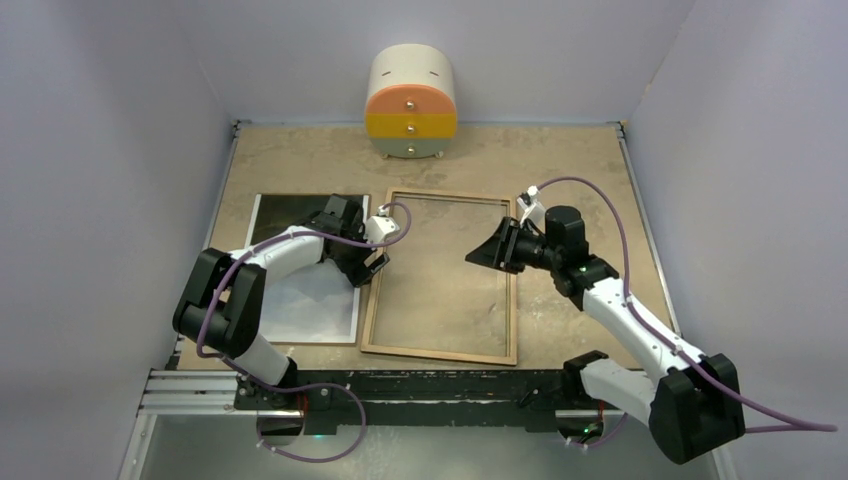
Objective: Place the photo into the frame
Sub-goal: Place the photo frame item in the photo frame.
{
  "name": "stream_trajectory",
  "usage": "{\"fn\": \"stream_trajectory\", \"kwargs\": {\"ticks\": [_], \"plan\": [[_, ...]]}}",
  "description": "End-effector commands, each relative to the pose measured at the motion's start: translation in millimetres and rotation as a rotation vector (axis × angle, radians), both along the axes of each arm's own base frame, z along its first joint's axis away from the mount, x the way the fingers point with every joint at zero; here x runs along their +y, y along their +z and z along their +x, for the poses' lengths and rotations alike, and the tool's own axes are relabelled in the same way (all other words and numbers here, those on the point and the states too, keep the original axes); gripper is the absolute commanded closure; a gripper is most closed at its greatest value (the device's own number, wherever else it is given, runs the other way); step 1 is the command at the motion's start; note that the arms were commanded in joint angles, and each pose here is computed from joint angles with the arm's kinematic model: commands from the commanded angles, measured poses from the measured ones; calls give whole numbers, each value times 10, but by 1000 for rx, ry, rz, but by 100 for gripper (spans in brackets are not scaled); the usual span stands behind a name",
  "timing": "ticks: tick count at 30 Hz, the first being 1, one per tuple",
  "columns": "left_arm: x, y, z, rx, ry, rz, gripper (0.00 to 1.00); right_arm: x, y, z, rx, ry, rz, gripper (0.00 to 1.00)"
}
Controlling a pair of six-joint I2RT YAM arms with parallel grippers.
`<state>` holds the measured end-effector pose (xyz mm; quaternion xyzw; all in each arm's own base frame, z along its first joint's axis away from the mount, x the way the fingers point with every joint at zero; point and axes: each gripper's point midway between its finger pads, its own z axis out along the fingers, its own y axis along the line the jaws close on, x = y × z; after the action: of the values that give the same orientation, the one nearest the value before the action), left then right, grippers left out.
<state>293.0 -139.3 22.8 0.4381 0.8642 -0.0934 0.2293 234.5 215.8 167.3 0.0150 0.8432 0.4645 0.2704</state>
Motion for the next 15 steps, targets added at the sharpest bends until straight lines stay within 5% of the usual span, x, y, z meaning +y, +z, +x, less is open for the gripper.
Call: {"fn": "stream_trajectory", "kwargs": {"ticks": [1,5,15], "plan": [[-137,68,21,-16,-28,-64,17,92,116,-45,-15,46,66,59],[-147,93,25,-6,-21,-86,18,102,168,-36,-28,39,88,73],[-156,133,50,3,-9,-129,19,178,293,-7,-46,57,159,88]]}}
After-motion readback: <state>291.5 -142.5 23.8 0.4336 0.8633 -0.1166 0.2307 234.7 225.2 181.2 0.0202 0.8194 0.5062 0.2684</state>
